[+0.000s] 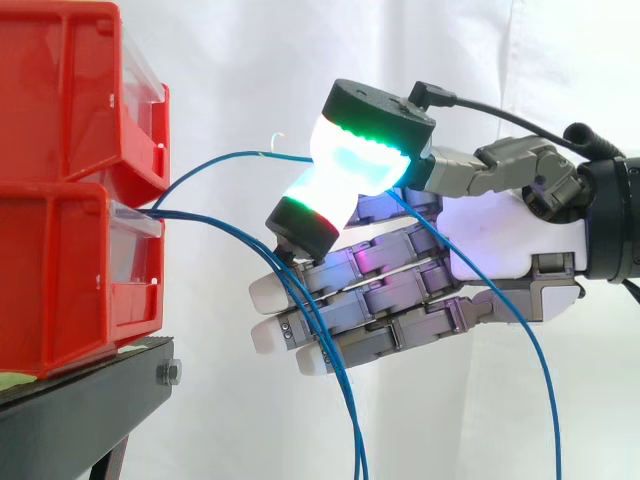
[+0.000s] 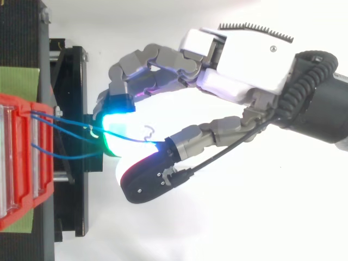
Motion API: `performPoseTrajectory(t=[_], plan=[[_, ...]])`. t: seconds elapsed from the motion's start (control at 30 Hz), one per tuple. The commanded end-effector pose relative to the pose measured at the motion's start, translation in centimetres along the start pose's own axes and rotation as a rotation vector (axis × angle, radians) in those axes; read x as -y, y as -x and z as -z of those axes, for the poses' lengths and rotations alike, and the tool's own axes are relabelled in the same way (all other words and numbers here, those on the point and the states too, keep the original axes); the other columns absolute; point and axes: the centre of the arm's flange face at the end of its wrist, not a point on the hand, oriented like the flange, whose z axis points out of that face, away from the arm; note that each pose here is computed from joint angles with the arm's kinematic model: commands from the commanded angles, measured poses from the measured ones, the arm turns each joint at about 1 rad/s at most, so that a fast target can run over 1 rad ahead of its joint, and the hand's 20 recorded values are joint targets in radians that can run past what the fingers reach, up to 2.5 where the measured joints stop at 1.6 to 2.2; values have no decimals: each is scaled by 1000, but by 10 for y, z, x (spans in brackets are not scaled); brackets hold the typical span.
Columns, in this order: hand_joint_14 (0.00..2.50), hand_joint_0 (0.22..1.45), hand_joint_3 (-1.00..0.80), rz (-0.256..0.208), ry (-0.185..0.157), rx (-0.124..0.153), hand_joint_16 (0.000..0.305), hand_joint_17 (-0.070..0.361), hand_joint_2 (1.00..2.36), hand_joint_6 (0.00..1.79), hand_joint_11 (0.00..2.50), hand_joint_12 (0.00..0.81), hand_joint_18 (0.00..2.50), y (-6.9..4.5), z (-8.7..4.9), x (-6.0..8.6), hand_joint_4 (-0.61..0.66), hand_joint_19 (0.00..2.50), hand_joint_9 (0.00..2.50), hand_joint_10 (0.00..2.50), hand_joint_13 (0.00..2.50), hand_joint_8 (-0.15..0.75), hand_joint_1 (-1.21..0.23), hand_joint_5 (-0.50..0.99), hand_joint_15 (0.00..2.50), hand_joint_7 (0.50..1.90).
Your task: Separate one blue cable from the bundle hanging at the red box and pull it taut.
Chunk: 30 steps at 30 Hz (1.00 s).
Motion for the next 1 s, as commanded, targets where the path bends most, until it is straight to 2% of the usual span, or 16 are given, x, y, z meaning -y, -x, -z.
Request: performPoseTrajectory(t=[0.0, 0.2, 0.37, 0.47, 0.5, 0.57, 0.77, 0.87, 0.97], plan=[[6, 553, -500, -2, 1, 0, 35, 79, 1000, 889, 481, 325, 372, 0, 0, -1, 149, 124, 756, 16, 495, 310, -816, -208, 161, 1127], [6, 493, -500, 1, -2, -1, 39, 89, 1000, 862, 479, 348, 368, 0, 0, 1, 173, 124, 756, 13, 486, 331, -709, -208, 158, 1076], [6, 472, -500, 3, -4, -1, 41, 93, 1000, 850, 478, 356, 367, 0, 1, 2, 176, 119, 754, 13, 481, 340, -685, -208, 161, 1044], [6, 490, -500, 3, -4, -1, 40, 90, 1000, 846, 480, 349, 357, 0, 1, 2, 176, 125, 755, 13, 476, 336, -667, -208, 163, 1049], [6, 542, -500, 3, -4, -1, 37, 83, 1000, 841, 472, 334, 344, 0, 1, 2, 159, 137, 752, 16, 468, 326, -628, -205, 154, 1080], [6, 571, -500, 1, -4, -1, 36, 80, 1000, 845, 471, 326, 344, 0, 1, 2, 153, 137, 757, 14, 471, 319, -610, -203, 158, 1107], [6, 605, -348, 1, -5, 1, 35, 78, 1012, 858, 496, 319, 346, -1, 1, 2, 133, 133, 777, 16, 476, 322, -654, -203, 161, 1164], [7, 603, -247, -3, -4, 9, 35, 78, 1017, 856, 505, 321, 347, 0, 1, 2, 136, 132, 775, 17, 475, 324, -720, -205, 160, 1253], [7, 603, -181, -13, -4, 10, 35, 78, 1020, 886, 514, 321, 348, 0, 1, 2, 113, 128, 776, 17, 476, 323, -737, -212, 160, 1222]])
